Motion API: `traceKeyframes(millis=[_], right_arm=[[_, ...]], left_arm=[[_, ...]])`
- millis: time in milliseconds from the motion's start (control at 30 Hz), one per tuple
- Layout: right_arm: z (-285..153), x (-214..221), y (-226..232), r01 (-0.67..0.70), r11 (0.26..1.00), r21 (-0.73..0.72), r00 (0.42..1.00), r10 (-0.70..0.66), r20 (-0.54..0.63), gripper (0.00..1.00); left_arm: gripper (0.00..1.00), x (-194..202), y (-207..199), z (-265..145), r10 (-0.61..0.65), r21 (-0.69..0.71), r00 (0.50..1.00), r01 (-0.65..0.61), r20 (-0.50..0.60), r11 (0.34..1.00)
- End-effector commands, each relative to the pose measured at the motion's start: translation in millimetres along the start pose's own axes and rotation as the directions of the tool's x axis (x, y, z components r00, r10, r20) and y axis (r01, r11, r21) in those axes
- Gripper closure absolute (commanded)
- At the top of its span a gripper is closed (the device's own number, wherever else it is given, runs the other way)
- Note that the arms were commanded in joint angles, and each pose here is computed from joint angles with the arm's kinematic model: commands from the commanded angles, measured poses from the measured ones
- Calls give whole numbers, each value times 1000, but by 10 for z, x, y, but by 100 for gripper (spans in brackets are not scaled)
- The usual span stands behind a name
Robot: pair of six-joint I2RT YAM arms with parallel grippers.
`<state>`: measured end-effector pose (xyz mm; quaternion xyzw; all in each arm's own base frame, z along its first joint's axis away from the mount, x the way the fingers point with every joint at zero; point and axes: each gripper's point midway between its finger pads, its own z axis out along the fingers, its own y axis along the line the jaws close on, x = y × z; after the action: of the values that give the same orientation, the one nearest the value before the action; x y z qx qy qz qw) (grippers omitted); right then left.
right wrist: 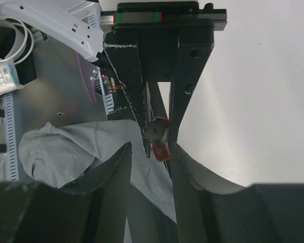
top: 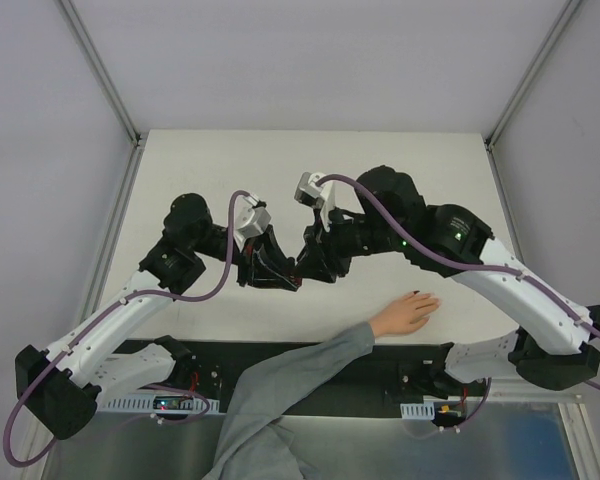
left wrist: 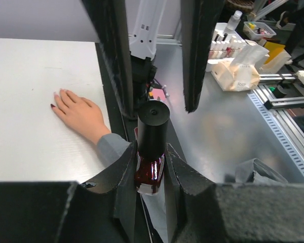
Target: Paint the nails
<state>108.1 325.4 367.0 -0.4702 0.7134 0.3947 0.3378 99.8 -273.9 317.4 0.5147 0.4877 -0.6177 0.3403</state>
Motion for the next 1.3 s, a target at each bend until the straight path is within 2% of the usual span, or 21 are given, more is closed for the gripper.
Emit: traceKeyframes(millis=[0, 200, 333, 433, 467, 500, 600, 633, 667, 700, 733, 767, 833, 933, 967, 1000, 1033, 1067, 1133, 1233, 1267], right_arm=[[13, -178, 216, 85, 984, -159, 996, -79, 45, 63], [93, -205, 208, 87, 981, -176, 996, -81, 39, 65], [95, -250, 230, 95, 977, -189, 995, -87, 50, 72], [94, -249, 238, 83, 978, -190, 996, -76, 46, 97], [101, -226, 225, 76, 980, -184, 997, -70, 38, 100], [108, -199, 209, 60, 983, -175, 998, -55, 29, 99], [219, -16, 29, 29, 998, -63, 1000, -30, -5, 100], [285, 36, 56, 14, 1000, -16, 1000, -14, -4, 100], [296, 106, -546, 23, 923, 384, 999, -30, 12, 100], [264, 184, -820, 47, 775, 631, 999, -50, -14, 100], [237, 254, -674, -99, 654, 750, 994, 32, 104, 100], [118, 138, -748, -133, 540, 831, 987, -1, 159, 100], [290, 264, -705, -136, 480, 866, 989, 16, 146, 100], [445, 159, -611, -160, 548, 821, 985, 38, 167, 100], [466, 135, -563, -109, 598, 794, 992, 17, 123, 100], [495, 65, -552, -127, 634, 763, 989, 21, 147, 96], [477, 30, -530, -111, 669, 735, 991, 17, 135, 89], [442, -10, -428, -94, 748, 657, 993, 25, 114, 73], [345, -44, -429, -81, 797, 599, 995, 30, 95, 57], [127, -90, -275, -24, 886, 463, 997, -15, 80, 44], [77, -100, -44, 0, 950, 313, 997, -25, 78, 41]], left_arm=[[100, -157, -191, -18, 79, 101, 997, -79, 6, 992], [100, -153, -209, -20, 73, 116, 997, -73, 2, 991], [100, -151, -196, -16, 65, 116, 998, -65, 0, 991], [100, -170, -156, -13, 72, 90, 997, -73, 9, 993], [100, -180, -113, -9, 78, 63, 997, -79, 16, 995], [100, -173, -99, -18, 67, 28, 998, -67, 16, 997], [100, -282, 270, -96, 121, -236, 991, -106, 51, 966], [100, -317, 601, -235, 126, -439, 990, -86, 63, 894], [100, -310, 752, -345, 127, -538, 990, -72, 66, 840], [100, -341, 884, -490, 138, -640, 988, -59, 74, 766], [100, -339, 970, -599, 133, -700, 988, -40, 79, 713], [100, -351, 1047, -706, 139, -750, 986, -26, 88, 661], [100, -381, 1036, -762, 157, -765, 983, -28, 96, 643], [100, -348, 967, -668, 162, -717, 983, -51, 88, 695], [100, -346, 940, -634, 165, -698, 983, -61, 82, 713], [100, -316, 855, -532, 160, -637, 985, -80, 70, 766], [100, -313, 816, -488, 163, -607, 985, -94, 60, 789], [100, -329, 770, -446, 164, -576, 985, -101, 58, 811], [100, -292, 623, -325, 148, -471, 988, -109, 47, 875], [100, -253, 382, -187, 115, -302, 993, -99, 37, 948], [100, -256, 344, -159, 106, -264, 994, -93, 35, 960]])
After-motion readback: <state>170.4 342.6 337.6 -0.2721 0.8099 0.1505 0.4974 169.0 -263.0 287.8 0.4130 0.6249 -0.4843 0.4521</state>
